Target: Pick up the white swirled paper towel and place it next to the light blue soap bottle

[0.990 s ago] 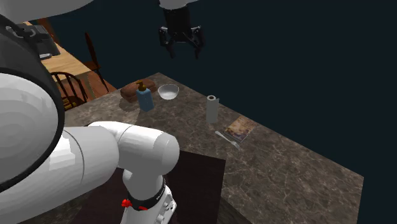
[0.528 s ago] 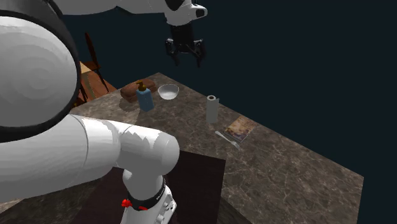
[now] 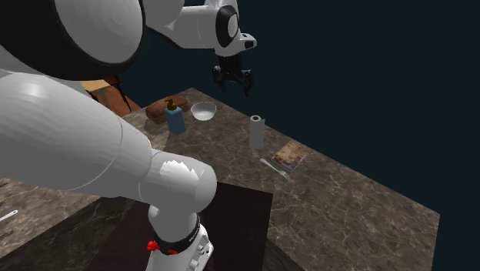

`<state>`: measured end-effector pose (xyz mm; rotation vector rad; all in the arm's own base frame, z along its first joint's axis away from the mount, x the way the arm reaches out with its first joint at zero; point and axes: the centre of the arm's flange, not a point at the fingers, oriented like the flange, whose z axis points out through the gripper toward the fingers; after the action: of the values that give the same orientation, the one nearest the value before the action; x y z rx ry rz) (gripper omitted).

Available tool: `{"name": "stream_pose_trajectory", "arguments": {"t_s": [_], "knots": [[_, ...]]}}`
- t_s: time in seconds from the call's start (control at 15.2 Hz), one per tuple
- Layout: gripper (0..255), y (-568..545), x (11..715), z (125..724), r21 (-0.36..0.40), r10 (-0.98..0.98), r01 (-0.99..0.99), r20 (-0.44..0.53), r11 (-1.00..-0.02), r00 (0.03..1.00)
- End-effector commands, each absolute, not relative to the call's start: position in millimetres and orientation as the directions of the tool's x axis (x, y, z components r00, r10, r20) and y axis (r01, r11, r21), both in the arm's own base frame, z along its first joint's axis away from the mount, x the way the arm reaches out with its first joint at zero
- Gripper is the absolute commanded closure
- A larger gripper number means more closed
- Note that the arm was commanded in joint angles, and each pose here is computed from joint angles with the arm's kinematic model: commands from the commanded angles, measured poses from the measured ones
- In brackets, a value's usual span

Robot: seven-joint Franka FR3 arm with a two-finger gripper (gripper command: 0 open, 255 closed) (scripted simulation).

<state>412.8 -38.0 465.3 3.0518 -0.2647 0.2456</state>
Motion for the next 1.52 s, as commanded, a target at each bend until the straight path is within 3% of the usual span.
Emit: {"name": "stream_pose_trajectory", "arguments": {"t_s": [0.0,1.45], "knots": [[0,-37,431,445,0.05,-0.186,-0.197,0.17,-0.979,0.968],[0,-69,614,225,0.004,-0.393,-0.402,0.2,-0.916,0.897]]}}
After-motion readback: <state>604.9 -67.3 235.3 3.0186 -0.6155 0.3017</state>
